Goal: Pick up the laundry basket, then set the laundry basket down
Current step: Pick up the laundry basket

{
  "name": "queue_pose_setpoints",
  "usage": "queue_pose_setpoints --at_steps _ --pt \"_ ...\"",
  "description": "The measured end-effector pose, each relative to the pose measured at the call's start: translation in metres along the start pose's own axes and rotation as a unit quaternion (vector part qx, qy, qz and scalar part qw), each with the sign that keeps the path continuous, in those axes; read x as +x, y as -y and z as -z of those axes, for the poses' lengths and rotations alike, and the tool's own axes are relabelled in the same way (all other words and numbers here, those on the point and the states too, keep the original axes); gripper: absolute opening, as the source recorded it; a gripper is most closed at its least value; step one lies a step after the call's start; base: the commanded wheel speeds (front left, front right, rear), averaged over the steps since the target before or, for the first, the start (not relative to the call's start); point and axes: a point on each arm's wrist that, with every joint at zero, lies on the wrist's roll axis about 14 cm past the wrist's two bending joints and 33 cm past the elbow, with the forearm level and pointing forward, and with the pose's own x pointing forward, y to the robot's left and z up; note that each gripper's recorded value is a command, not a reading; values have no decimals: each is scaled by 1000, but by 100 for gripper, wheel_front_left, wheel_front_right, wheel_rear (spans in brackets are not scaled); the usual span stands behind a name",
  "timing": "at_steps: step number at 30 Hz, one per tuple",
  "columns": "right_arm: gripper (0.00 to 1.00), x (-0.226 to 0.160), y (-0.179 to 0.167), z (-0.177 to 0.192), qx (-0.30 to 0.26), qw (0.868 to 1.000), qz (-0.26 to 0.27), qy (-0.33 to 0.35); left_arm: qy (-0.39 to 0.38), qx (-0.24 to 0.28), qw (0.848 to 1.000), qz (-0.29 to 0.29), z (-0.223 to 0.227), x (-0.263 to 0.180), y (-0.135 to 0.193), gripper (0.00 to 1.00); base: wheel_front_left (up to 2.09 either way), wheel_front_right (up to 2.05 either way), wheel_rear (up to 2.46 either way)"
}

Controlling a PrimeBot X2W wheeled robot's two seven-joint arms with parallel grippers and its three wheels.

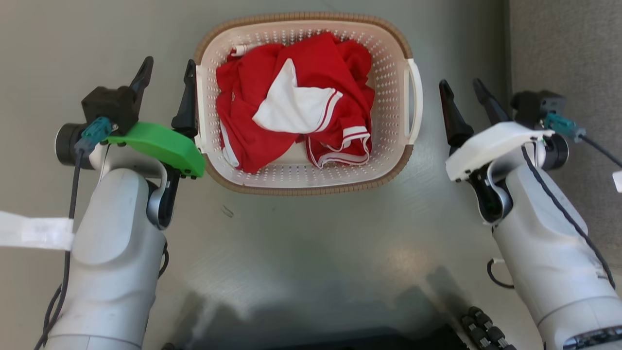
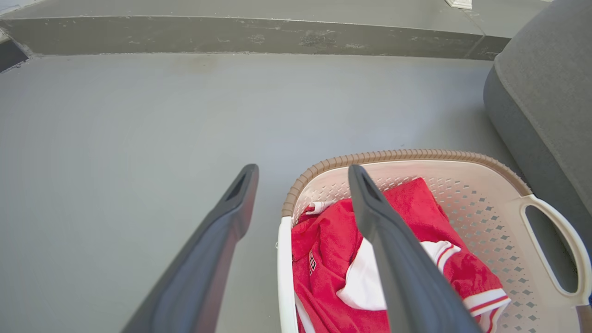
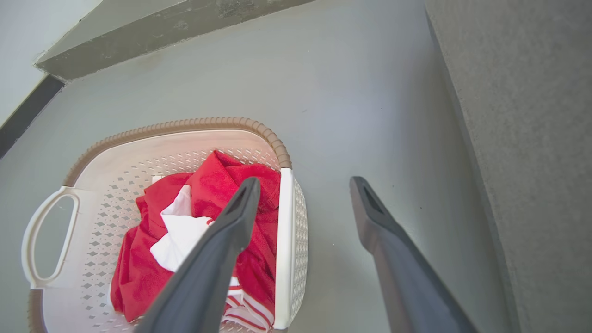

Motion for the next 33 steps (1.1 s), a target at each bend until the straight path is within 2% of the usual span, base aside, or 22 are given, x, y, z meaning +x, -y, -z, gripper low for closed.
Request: queue_pose_setpoints --at_steps 9,23,33 --pt "100 27 0 13 1 1000 -7 -23 -61 -2 998 2 42 17 -6 100 0 0 0" --pt "100 49 -20 50 17 996 -45 -71 -158 -29 987 -16 105 23 -22 100 0 0 0" --pt "100 64 -30 64 31 994 -60 -87 -200 -27 979 -10 131 26 -25 100 0 0 0"
